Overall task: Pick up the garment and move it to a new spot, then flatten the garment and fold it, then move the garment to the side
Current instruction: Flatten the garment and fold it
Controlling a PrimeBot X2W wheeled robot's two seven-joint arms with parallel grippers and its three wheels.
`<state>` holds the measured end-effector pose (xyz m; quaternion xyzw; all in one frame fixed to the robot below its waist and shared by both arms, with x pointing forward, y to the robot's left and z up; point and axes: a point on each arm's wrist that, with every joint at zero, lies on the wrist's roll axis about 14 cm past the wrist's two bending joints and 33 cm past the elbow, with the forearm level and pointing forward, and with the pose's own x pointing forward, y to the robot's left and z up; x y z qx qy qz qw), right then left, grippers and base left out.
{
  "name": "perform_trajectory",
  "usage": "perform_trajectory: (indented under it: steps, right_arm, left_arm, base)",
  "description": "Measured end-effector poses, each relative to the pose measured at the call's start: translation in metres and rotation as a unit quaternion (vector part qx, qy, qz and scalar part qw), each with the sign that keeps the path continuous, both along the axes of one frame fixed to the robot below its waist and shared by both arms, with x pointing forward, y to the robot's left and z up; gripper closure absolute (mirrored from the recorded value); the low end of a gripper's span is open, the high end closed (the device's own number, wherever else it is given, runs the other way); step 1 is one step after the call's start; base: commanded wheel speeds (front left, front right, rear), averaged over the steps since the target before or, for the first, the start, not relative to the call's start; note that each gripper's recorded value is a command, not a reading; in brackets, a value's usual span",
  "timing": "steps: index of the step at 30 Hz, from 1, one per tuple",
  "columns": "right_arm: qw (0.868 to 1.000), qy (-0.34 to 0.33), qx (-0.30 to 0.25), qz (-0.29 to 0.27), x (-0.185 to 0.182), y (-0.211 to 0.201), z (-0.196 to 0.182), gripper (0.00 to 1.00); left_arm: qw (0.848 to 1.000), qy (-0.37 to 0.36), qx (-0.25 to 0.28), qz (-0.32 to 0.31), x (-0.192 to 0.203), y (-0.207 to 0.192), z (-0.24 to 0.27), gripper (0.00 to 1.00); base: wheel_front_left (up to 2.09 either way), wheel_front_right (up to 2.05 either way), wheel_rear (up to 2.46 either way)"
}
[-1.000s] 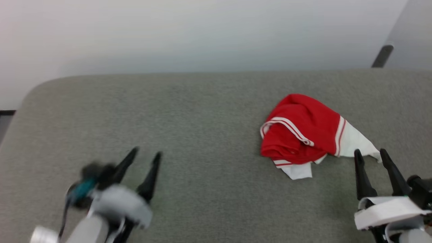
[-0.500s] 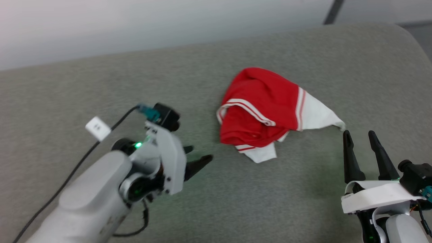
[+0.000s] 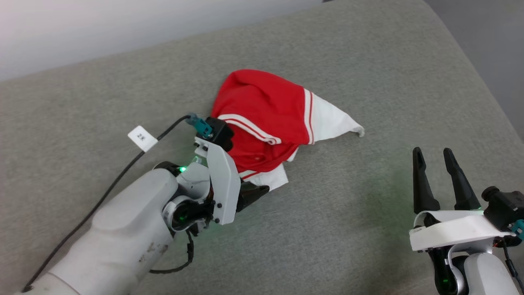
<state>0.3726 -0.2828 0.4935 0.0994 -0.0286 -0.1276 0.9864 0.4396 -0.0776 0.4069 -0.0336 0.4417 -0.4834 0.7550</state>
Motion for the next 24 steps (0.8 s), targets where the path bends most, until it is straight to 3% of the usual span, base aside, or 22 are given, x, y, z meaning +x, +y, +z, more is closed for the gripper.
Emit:
perform_trajectory:
  steps: [7,8,10,18,24]
  right_arm:
    - [1.000,0.007,-0.001,-0.015,-0.008,-0.008,-0.003,0.00]
    - [1.000,0.007,0.000,-0.015,-0.008,-0.008,-0.003,0.00]
    - [1.000,0.007,0.002,-0.014,-0.008,-0.007,-0.003,0.00]
    - [1.000,0.000,0.011,-0.005,-0.001,-0.001,-0.003,0.00]
    - [0.999,-0.002,0.022,0.028,0.009,0.022,-0.005,0.00]
  left_arm:
    - [1.000,-0.002,-0.005,-0.001,0.007,-0.015,-0.006,0.02]
    - [1.000,0.000,-0.008,0.004,0.008,-0.016,-0.006,0.44]
    - [1.000,-0.006,-0.008,0.009,0.012,-0.016,-0.006,0.97]
    - [0.996,-0.087,0.021,0.026,0.037,0.016,0.000,1.00]
    - [0.963,-0.243,0.094,0.067,0.097,0.097,0.036,1.00]
  base:
    - [0.00,0.00,0.00]
    - [0.00,0.00,0.00]
    - [0.00,0.00,0.00]
    - [0.00,0.00,0.00]
    - [0.00,0.00,0.00]
